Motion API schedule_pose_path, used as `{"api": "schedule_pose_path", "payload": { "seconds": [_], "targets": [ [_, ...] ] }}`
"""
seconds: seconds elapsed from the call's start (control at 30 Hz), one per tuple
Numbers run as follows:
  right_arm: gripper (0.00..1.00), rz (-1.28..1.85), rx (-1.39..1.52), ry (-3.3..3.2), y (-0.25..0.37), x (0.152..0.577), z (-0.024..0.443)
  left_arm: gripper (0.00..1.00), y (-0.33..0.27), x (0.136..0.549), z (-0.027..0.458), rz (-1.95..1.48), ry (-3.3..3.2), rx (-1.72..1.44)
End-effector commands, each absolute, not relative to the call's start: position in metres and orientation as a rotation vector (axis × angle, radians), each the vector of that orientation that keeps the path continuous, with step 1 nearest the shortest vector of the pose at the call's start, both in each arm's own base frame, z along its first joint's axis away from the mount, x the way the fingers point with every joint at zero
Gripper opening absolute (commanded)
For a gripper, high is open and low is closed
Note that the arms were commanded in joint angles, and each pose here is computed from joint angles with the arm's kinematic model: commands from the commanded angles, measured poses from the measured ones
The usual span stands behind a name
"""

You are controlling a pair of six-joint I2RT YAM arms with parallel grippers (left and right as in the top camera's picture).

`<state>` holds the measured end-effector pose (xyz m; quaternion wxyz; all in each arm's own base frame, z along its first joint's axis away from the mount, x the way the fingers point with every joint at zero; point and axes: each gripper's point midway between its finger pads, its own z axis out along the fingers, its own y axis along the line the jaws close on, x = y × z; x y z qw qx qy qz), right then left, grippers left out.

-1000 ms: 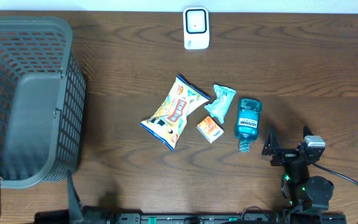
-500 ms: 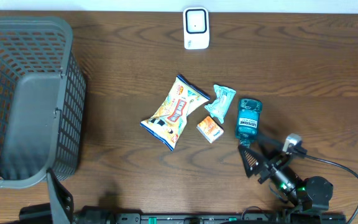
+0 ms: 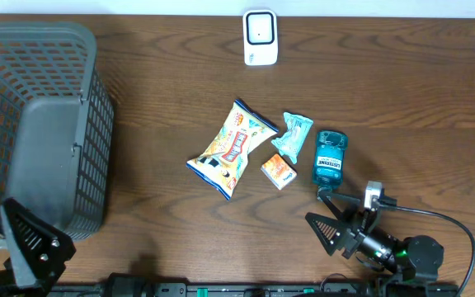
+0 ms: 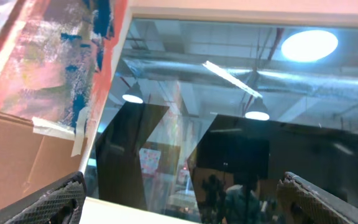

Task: Scan the item barcode
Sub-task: 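Move the right gripper over the blue mouthwash bottle and descend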

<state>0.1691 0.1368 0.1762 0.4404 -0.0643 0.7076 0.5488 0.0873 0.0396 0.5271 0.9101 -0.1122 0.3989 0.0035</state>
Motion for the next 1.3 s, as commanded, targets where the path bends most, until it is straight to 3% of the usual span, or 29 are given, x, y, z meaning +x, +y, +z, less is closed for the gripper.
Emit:
{"api": "schedule_pose_path", "payload": {
  "seconds": [0.0, 0.47, 0.8, 1.07, 1.27],
  "targets": [
    [0.99, 1.375, -0.226, 1.714, 0.141, 0.159, 0.202, 0.98, 0.045, 0.080, 0.531, -0.011, 0.797, -0.269],
    [0.99, 1.269, -0.211, 1.649, 0.134, 0.153, 0.256, 0.98, 0.049, 0.022, 0.526, -0.139, 0.689, -0.304],
    [0.99, 0.845, -0.028, 1.944, 0.093, 0.188, 0.240, 0.98, 0.046, 0.051, 0.506, -0.201, 0.745, -0.333],
    [0.99, 0.619, 0.066, 2.079, 0.063, 0.210, 0.283, 0.98, 0.042, 0.085, 0.481, -0.228, 0.782, -0.349],
    [0.99, 0.604, 0.106, 2.216, 0.063, 0.211, 0.291, 0.98, 0.039, 0.113, 0.454, -0.258, 0.848, -0.372]
  ]
}}
